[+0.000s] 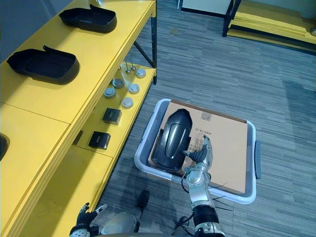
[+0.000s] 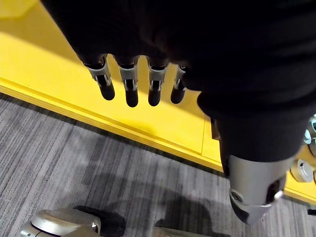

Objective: Walk over and take plastic housings, then place them on the shelf

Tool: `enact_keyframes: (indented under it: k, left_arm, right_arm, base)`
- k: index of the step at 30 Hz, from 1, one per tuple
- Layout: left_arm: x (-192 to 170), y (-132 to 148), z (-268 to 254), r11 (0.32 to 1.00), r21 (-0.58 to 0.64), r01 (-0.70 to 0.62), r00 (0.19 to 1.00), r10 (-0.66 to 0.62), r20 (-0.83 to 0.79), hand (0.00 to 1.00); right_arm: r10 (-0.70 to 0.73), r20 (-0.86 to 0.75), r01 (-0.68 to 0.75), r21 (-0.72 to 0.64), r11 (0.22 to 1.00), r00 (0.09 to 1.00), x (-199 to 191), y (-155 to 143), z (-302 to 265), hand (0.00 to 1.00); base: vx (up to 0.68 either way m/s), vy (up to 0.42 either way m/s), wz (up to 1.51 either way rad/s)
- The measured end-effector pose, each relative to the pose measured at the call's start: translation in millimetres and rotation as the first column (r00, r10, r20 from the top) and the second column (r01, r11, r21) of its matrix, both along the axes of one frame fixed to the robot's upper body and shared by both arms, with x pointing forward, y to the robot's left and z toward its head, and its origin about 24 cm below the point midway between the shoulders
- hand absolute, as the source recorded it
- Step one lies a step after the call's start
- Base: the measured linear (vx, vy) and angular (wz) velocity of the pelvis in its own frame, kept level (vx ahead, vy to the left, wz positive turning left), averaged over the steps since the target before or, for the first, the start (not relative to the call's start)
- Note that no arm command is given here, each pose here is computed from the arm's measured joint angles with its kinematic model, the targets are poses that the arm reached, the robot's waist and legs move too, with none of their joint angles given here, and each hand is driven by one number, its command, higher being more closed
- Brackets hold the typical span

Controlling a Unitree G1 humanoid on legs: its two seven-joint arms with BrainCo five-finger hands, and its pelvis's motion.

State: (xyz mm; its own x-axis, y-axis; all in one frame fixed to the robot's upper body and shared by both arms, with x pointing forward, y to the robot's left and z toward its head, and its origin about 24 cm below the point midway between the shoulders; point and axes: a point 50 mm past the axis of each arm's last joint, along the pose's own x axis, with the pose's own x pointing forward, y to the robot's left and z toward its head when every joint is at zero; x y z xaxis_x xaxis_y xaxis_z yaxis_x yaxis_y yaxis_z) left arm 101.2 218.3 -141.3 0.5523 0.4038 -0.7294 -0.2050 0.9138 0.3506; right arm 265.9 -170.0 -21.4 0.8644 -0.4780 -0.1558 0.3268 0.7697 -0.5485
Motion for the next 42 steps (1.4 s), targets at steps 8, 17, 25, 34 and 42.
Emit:
enact_keyframes:
  k: [8, 17, 25, 34, 42]
  left_arm:
    - [4, 0, 1, 1.000, 0.000, 0.001, 1.000, -0.001, 0.014, 0.00]
    - [17, 1, 5, 1.000, -0.003, -0.006, 0.999, 0.006, 0.044, 0.00]
    - [18, 4, 5, 1.000, -0.008, -0.020, 0.999, 0.020, 0.045, 0.00]
    - [17, 4, 4, 1.000, -0.010, -0.019, 0.999, 0.020, 0.039, 0.00]
    - [28, 1, 13, 1.000, -0.003, 0.012, 0.995, -0.012, 0.099, 0.00]
  right_arm:
    - [-0.016, -0.058, 0.019, 0.049, 0.999, 0.998, 25, 6, 0, 1.00]
    - [-0.033, -0.038, 0.036, 0.085, 0.996, 0.999, 51, 2, 18, 1.00]
    - [0.020, -0.084, -0.006, 0.159, 0.987, 0.996, 51, 11, 9, 1.00]
    - [0.050, -0.079, -0.036, 0.167, 0.985, 0.996, 48, 13, 7, 1.00]
    - [-0.004, 0.102, -0.008, 0.114, 0.993, 0.995, 36, -4, 35, 1.00]
  base:
    - [0.01, -0.001, 0.07]
    - [-0.03, 0.014, 0.01]
    - [0.00, 0.005, -0.04]
    - [-0.04, 0.011, -0.01]
    - [-0.02, 0.007, 0.01]
